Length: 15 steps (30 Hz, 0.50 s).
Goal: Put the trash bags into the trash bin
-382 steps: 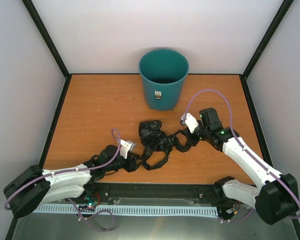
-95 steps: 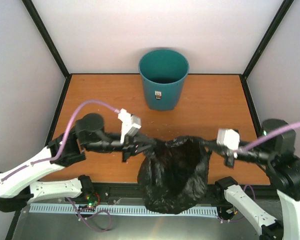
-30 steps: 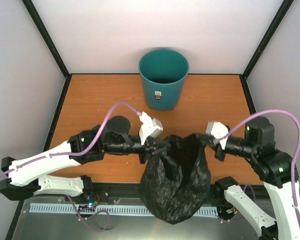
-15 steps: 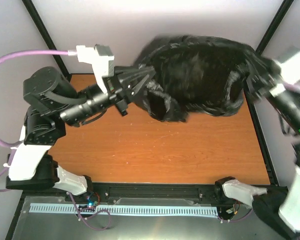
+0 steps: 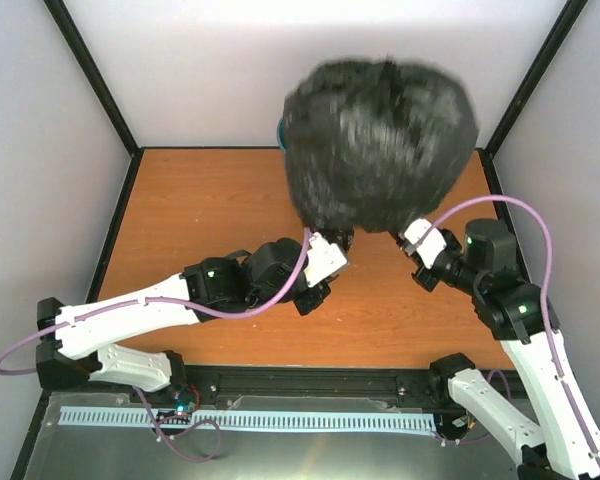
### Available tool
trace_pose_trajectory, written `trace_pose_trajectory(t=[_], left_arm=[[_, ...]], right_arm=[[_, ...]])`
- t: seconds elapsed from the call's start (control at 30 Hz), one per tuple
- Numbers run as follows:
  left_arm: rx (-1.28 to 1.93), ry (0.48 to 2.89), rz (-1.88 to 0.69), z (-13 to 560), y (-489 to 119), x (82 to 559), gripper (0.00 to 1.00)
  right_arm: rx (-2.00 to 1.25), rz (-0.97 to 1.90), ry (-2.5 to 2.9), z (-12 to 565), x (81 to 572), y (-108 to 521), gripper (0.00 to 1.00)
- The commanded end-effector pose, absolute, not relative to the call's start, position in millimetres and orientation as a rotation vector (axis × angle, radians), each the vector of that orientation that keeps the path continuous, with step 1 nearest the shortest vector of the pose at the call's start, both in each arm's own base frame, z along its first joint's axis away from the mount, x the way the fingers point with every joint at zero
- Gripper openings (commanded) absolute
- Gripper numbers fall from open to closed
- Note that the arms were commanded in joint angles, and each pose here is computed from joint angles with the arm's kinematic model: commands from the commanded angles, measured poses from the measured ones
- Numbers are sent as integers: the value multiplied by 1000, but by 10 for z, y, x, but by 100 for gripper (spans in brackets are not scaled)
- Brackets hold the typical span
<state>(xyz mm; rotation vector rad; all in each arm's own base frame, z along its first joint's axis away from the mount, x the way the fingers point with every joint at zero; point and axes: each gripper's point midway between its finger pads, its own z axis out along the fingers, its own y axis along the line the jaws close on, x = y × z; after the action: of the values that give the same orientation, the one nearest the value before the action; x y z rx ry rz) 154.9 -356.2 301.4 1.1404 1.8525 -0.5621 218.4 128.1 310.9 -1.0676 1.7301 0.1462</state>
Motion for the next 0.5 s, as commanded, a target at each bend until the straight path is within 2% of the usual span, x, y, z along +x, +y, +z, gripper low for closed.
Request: trace_pose_trajectory(t=[0.0,0.23,0.47], left_arm=[[1063,1765,-716,3488,-3406,1365,1],[1281,1781,-929,3166,-3376,841,1],[1310,1808,-995,3111,-3372,695,1]], right_arm=[[-1111,167,1529,3603,1733,1296,3],[-1317,377,1529,3379,1146,1425,3],[-1265,365,1540,3471,1148,1388,3]])
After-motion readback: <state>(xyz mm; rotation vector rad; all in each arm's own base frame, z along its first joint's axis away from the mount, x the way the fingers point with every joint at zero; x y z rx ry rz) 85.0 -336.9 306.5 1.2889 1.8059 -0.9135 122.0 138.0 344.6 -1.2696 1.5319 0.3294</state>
